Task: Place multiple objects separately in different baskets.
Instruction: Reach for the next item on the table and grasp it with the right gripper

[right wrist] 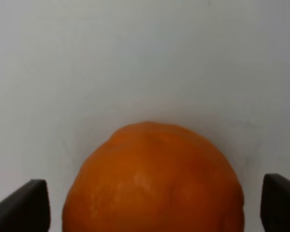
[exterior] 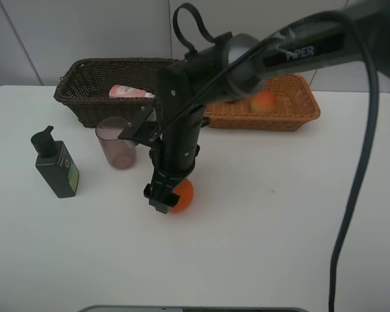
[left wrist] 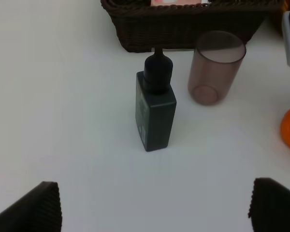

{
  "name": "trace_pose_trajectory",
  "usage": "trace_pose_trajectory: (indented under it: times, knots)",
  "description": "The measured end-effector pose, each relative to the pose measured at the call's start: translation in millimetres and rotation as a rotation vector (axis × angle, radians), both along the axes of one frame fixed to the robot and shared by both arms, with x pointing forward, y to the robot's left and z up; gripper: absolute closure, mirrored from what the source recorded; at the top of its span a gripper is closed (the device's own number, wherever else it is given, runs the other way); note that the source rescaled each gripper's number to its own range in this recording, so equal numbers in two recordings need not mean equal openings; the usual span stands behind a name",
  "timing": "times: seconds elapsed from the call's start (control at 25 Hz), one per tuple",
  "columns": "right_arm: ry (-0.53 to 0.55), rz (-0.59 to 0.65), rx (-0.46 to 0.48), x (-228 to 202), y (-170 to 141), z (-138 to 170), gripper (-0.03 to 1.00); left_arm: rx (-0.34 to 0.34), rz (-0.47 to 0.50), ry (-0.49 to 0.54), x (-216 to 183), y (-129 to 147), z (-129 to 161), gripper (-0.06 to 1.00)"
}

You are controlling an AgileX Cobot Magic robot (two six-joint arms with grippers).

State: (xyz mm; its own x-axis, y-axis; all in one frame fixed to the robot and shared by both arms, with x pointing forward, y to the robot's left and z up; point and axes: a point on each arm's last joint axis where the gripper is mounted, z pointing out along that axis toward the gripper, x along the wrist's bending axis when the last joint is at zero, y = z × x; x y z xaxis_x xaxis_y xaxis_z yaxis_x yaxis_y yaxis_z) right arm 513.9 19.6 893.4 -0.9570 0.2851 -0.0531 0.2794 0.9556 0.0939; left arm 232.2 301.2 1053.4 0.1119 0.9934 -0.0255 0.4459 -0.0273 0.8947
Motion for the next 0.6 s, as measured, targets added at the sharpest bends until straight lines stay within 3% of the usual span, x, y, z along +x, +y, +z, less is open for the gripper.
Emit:
trace_pose_trajectory:
  times: [0.6]
  knots:
    - [0.001,-0.013,0.001,1.3,1.5,-10.0,0.05,0.000,0.000,0.000,0.0,0.0,0.0,-0.05]
